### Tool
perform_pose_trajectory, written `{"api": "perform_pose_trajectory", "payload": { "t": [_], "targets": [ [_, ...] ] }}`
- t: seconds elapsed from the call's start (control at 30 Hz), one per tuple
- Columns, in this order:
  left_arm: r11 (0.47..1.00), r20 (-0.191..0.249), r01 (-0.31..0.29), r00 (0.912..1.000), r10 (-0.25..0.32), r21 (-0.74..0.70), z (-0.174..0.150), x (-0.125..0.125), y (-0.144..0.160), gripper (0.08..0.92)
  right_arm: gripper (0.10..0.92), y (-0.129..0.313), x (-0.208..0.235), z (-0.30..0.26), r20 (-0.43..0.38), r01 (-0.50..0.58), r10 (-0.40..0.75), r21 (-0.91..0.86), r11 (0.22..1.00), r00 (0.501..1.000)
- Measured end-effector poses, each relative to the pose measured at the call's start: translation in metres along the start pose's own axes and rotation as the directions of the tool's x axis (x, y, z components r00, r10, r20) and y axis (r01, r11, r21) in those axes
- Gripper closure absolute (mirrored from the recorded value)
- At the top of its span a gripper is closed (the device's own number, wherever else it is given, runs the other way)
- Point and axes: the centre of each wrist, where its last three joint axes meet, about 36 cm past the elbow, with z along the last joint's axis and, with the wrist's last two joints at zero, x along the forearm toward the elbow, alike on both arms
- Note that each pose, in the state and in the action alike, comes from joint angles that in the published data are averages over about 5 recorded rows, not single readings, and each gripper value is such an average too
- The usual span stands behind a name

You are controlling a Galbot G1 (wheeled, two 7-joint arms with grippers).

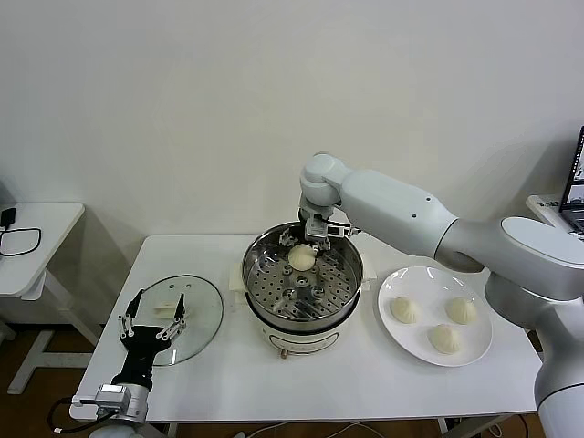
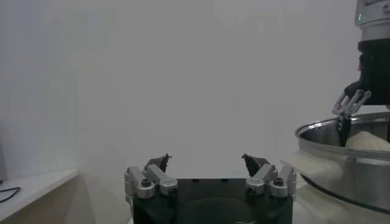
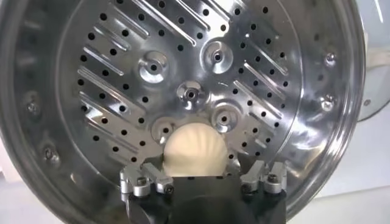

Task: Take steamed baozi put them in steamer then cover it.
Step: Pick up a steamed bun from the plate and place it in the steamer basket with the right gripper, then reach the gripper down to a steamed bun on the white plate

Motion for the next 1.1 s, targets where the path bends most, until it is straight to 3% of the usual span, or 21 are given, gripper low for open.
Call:
{"api": "perform_pose_trajectory", "payload": {
  "t": [0.3,0.5,0.83,1.1],
  "targets": [
    [1.000,0.007,-0.008,0.9999,0.008,0.004,-0.003,0.001,-0.005,0.177,0.200,0.065,0.085,0.006,-0.035,-0.005,-0.004,-0.250,0.968,0.999],
    [1.000,0.006,-0.015,0.9999,0.015,0.005,-0.004,0.002,-0.007,0.177,0.200,0.144,0.109,-0.003,-0.022,0.020,-0.038,-0.542,0.840,0.999],
    [1.000,0.011,-0.024,0.9996,0.024,0.005,-0.005,0.004,-0.012,0.177,0.200,0.256,0.074,-0.025,0.051,0.061,-0.035,-0.856,0.514,0.998],
    [0.999,0.007,-0.035,0.9994,0.035,0.008,-0.002,0.004,-0.018,0.177,0.200,0.303,0.026,-0.035,0.071,0.074,-0.020,-0.938,0.338,0.997]
  ]
}}
